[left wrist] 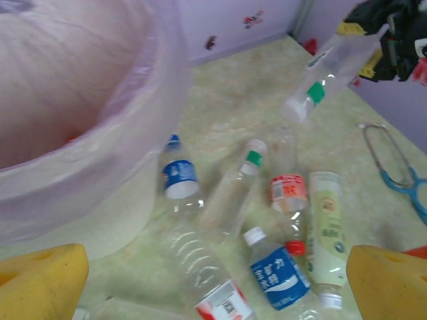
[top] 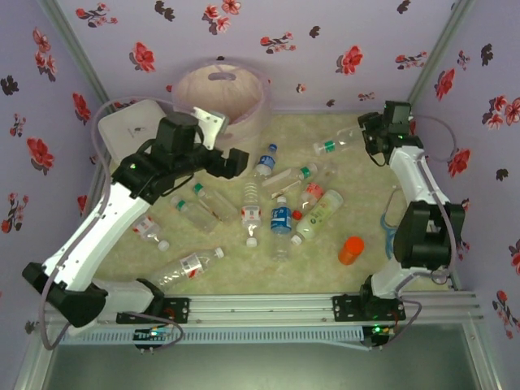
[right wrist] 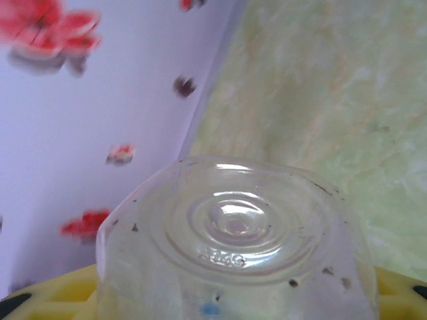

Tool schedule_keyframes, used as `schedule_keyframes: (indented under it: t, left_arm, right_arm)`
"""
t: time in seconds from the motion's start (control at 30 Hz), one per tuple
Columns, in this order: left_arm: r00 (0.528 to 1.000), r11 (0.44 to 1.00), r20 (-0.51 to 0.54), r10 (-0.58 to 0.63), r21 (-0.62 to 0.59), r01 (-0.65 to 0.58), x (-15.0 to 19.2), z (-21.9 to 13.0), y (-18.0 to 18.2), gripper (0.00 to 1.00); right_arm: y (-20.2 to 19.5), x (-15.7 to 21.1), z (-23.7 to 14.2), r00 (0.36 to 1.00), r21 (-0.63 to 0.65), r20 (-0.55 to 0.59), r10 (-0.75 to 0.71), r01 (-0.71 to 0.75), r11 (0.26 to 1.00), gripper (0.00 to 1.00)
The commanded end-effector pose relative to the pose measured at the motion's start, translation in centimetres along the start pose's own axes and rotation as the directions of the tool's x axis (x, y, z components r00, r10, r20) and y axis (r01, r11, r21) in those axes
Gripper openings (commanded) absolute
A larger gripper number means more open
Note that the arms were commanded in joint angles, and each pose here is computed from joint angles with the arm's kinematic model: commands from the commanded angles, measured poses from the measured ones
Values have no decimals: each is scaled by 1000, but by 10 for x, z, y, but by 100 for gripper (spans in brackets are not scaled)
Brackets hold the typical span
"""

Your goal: Put the plastic bottles in the bin

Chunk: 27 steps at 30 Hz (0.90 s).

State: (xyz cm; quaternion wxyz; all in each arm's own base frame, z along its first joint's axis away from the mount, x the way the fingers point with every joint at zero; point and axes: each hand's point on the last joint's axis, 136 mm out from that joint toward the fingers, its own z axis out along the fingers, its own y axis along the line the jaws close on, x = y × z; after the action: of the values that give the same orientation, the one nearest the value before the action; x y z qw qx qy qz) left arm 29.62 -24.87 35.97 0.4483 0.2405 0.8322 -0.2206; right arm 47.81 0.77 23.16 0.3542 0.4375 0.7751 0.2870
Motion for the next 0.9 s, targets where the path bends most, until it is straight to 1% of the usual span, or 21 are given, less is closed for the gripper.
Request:
schedule_keyframes:
  t: [0.0, 0.07, 0.17, 0.27, 0.37, 0.53, 0.63, 0.77, 0.83, 0.87]
  left_arm:
    - [999, 991, 49, 11, 131, -17, -22, 1, -31, 100]
    - [999, 985, 45, 25, 170, -33, -22, 8, -45, 100]
    - [999, 975, 34, 24, 218, -31, -20, 23, -60, 100]
    - [1000, 967, 21, 5, 254, -10, -16, 40, -71, 100]
    - [1000, 958, 22, -22, 286, 15, -17, 55, -85, 100]
    - [999, 927, 11, -40, 373, 33, -10, 78, -119, 100]
    - [999, 925, -17, -49, 378, 52, 0, 93, -123, 100]
    - [999, 906, -19, -36, 421, 41, 6, 103, -139, 100]
    - [999, 903, -42, -34, 428, 49, 10, 108, -142, 100]
    - [998, 904, -55, -32, 424, 53, 13, 111, -142, 97]
  right_arm:
    - [29, 40, -33, 937, -173, -108, -333, 312, 934, 26]
    - [39, 64, -49, 901, -272, -155, -405, 355, 895, 22]
    - [57, 99, -76, 849, -413, -200, -489, 380, 828, 22]
    - [67, 133, -101, 786, -481, -208, -582, 436, 761, 22]
    - [76, 160, -123, 750, -557, -220, -623, 428, 712, 22]
    - [87, 182, -148, 744, -638, -203, -637, 393, 662, 22]
    - [92, 189, -158, 739, -677, -197, -644, 372, 635, 22]
    - [93, 192, -163, 737, -687, -193, -648, 370, 625, 23]
    - [95, 192, -164, 742, -693, -186, -644, 366, 621, 23]
    - [96, 191, -164, 745, -696, -182, -642, 363, 619, 24]
